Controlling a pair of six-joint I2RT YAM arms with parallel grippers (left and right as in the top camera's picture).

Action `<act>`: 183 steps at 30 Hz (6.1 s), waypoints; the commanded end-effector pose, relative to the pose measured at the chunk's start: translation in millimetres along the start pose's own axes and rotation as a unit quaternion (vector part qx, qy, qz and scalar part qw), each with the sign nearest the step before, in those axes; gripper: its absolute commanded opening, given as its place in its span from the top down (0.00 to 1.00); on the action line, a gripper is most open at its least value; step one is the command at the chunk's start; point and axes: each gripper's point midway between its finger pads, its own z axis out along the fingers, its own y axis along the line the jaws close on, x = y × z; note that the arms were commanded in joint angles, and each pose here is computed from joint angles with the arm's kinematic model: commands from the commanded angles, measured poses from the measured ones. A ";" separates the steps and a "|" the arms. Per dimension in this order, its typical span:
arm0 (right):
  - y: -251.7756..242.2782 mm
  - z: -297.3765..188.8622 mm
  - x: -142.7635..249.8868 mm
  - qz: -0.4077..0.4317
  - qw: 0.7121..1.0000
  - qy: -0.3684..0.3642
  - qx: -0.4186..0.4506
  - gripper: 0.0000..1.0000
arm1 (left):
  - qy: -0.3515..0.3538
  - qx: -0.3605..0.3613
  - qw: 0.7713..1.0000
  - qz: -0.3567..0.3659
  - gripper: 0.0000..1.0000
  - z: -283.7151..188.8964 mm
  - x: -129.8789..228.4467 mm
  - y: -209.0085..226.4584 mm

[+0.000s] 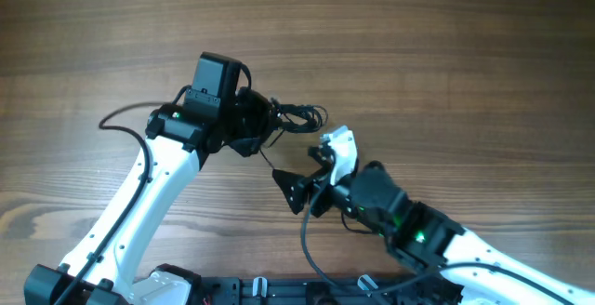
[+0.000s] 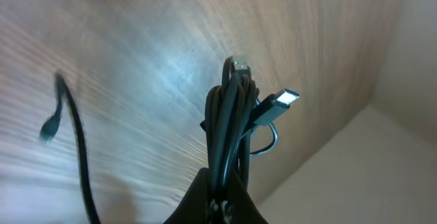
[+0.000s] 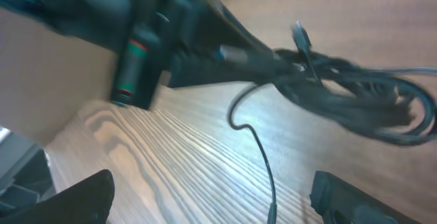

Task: Untangle cables

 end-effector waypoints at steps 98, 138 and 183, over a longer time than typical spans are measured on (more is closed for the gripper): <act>-50.0 -73.5 -42.6 0.153 0.981 -0.081 0.084 0.00 | 0.107 0.161 0.927 0.322 0.96 -41.6 2.3 -36.3; -95.3 21.9 56.8 0.390 0.903 0.064 0.166 0.00 | 0.038 0.003 0.967 -0.254 0.96 -30.3 -36.5 13.3; -64.1 64.7 71.6 0.378 0.916 0.121 0.052 0.00 | 0.126 0.051 0.969 -0.205 0.96 -26.4 4.7 -25.1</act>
